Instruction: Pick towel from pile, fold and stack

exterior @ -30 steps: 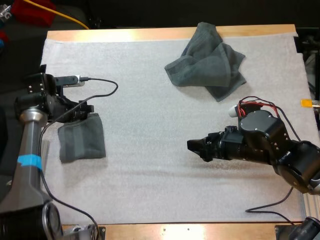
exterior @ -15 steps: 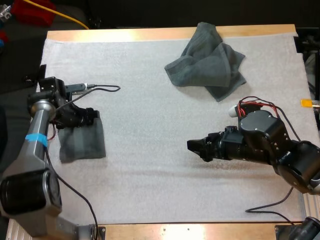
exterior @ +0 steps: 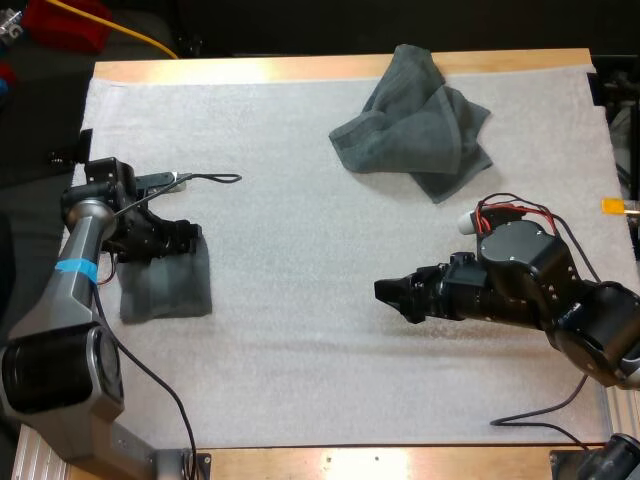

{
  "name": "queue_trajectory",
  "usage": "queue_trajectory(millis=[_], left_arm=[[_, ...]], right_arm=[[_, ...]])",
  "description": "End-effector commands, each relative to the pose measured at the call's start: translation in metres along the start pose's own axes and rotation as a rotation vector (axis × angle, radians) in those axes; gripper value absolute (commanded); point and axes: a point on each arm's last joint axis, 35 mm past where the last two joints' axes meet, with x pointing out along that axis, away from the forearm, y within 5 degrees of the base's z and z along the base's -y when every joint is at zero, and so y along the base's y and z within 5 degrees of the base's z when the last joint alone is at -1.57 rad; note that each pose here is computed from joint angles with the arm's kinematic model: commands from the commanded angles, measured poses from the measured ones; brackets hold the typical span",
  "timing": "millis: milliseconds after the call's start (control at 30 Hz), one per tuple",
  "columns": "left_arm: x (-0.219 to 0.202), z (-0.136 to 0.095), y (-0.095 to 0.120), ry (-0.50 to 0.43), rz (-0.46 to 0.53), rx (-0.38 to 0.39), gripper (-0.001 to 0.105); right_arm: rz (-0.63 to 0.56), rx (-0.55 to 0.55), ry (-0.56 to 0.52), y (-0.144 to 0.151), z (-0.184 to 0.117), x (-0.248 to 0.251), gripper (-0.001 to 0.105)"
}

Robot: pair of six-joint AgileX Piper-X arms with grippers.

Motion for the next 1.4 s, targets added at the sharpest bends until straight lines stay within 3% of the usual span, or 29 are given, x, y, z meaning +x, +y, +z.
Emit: queue_trajectory(millis=[0, 300, 633, 1100, 1367], left_arm=[[-0.014, -0.001, -0.004, -0.03, -0.006, 0.0, 0.071], [-0.091, -0.021, -0.014, -0.151, -0.021, 0.02, 0.071], [-0.133, -0.054, -0.014, -0.141, 0.063, 0.011, 0.071], [-0.068, -0.093, 0.002, -0.063, 0.089, 0.001, 0.071], [-0.042, -0.093, 0.006, -0.039, 0.092, -0.012, 0.071]], right_arm=[[0.011, -0.002, -0.003, 0.002, 0.001, -0.003, 0.071], [0.011, -0.002, -0.003, 0.002, 0.001, -0.003, 0.071], [0.011, -0.002, -0.003, 0.002, 0.001, -0.003, 0.071], [0.041, -0.003, 0.006, 0.003, 0.0, -0.003, 0.071], [0.055, 0.005, 0.01, 0.003, 0.0, -0.003, 0.071]])
